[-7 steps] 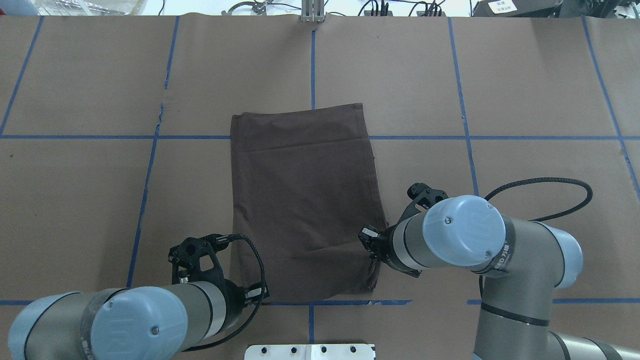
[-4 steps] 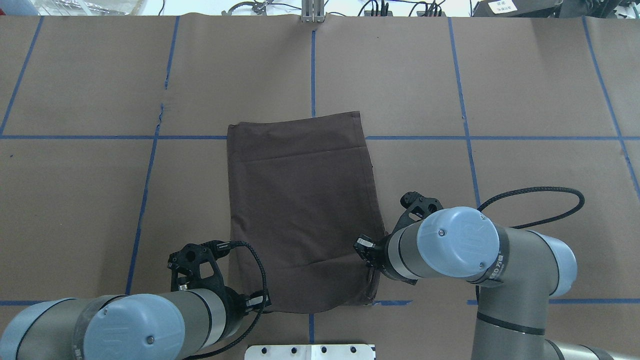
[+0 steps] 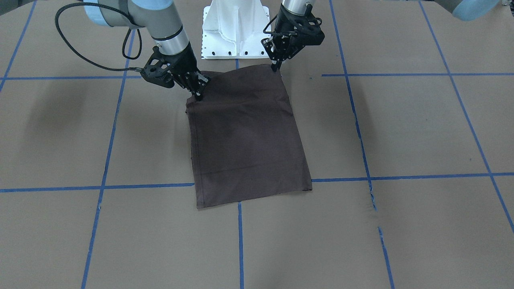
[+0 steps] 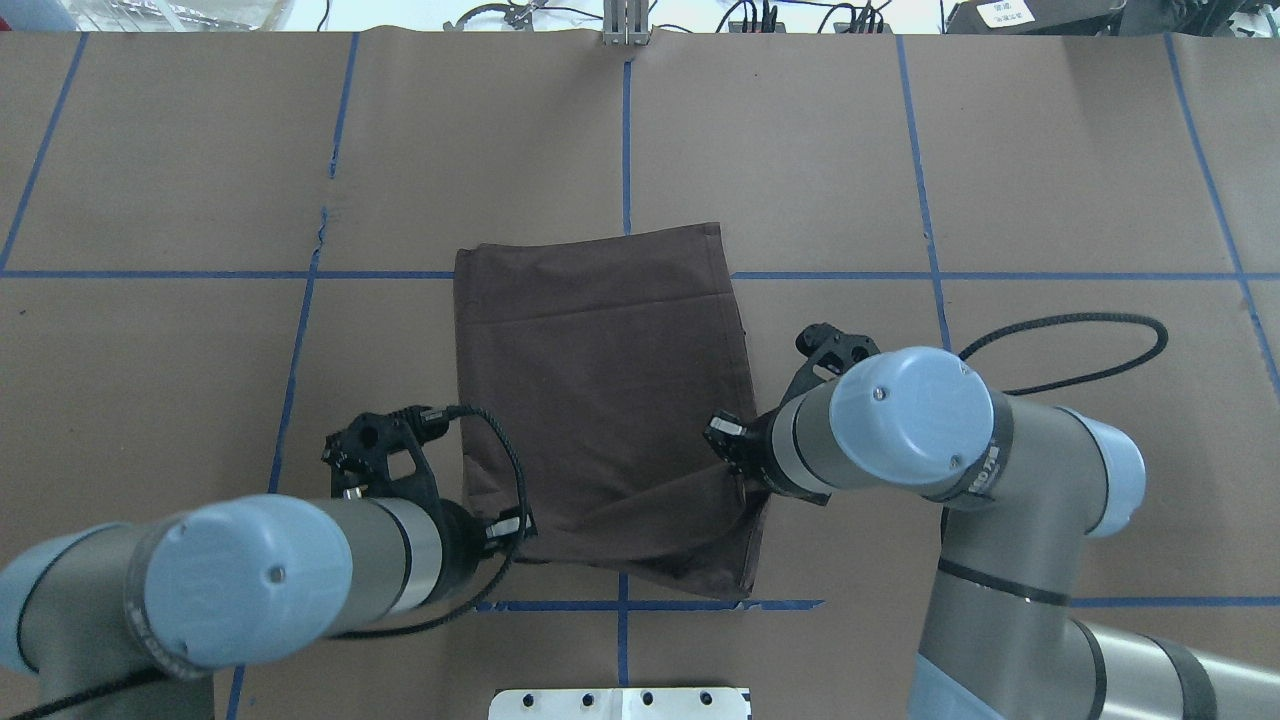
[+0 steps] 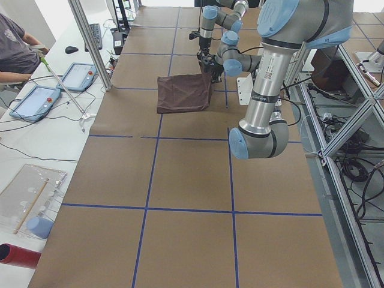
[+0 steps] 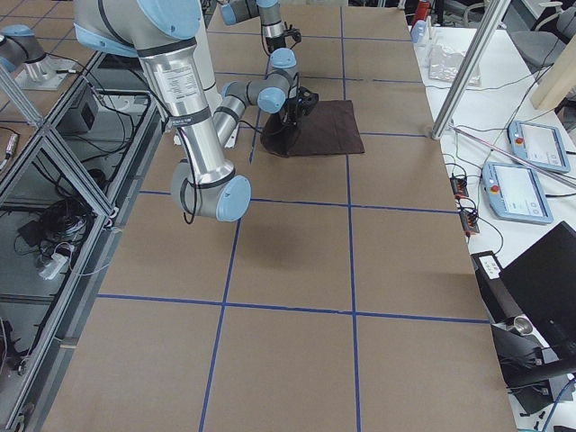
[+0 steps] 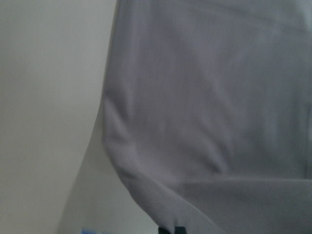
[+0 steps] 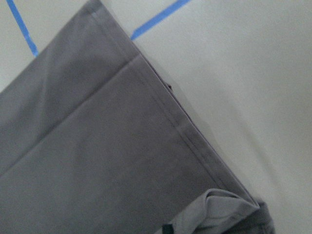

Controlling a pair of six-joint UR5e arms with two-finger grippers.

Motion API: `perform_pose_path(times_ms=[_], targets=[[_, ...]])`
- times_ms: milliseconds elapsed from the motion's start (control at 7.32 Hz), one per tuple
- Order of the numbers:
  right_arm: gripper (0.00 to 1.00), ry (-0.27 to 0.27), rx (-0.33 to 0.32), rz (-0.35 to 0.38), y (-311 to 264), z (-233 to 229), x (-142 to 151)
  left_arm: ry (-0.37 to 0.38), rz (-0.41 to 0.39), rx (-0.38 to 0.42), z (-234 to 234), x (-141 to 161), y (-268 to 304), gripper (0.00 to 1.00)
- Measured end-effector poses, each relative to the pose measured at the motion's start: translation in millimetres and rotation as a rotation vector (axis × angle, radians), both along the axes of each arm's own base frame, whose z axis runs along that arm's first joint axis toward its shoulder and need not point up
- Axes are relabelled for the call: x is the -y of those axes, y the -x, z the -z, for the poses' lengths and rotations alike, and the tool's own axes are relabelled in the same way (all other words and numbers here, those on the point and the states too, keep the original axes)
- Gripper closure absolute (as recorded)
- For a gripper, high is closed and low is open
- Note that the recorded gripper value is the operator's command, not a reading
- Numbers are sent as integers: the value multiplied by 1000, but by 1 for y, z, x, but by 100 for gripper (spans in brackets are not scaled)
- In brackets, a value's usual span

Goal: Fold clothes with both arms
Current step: 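Fold the held near corners toward the far edge with both grippers, then release the shirt and raise both grippers away from it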

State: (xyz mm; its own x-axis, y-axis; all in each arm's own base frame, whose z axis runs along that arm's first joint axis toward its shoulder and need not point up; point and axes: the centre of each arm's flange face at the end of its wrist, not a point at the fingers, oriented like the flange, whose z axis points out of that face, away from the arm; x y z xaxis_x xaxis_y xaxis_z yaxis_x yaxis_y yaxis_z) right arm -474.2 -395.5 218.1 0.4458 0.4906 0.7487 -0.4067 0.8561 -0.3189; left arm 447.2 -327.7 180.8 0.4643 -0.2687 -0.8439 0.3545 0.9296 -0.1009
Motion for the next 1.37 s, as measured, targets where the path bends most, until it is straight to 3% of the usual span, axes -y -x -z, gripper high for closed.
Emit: perform_pose_path(times_ms=[273, 410, 546, 819, 1365], targets=[[100, 17, -16, -26, 33, 7, 106, -27, 100, 45, -24, 108, -8, 100], [65, 25, -14, -43, 53, -2, 159, -34, 144, 45, -48, 157, -22, 1], [1, 25, -20, -58, 66, -11, 203, -48, 175, 39, -71, 197, -36, 0], [0, -11, -44, -63, 59, -20, 249, -112, 195, 51, -92, 250, -39, 0], [0, -13, -45, -46, 38, -30, 265, -163, 185, 80, -96, 293, 5, 0]])
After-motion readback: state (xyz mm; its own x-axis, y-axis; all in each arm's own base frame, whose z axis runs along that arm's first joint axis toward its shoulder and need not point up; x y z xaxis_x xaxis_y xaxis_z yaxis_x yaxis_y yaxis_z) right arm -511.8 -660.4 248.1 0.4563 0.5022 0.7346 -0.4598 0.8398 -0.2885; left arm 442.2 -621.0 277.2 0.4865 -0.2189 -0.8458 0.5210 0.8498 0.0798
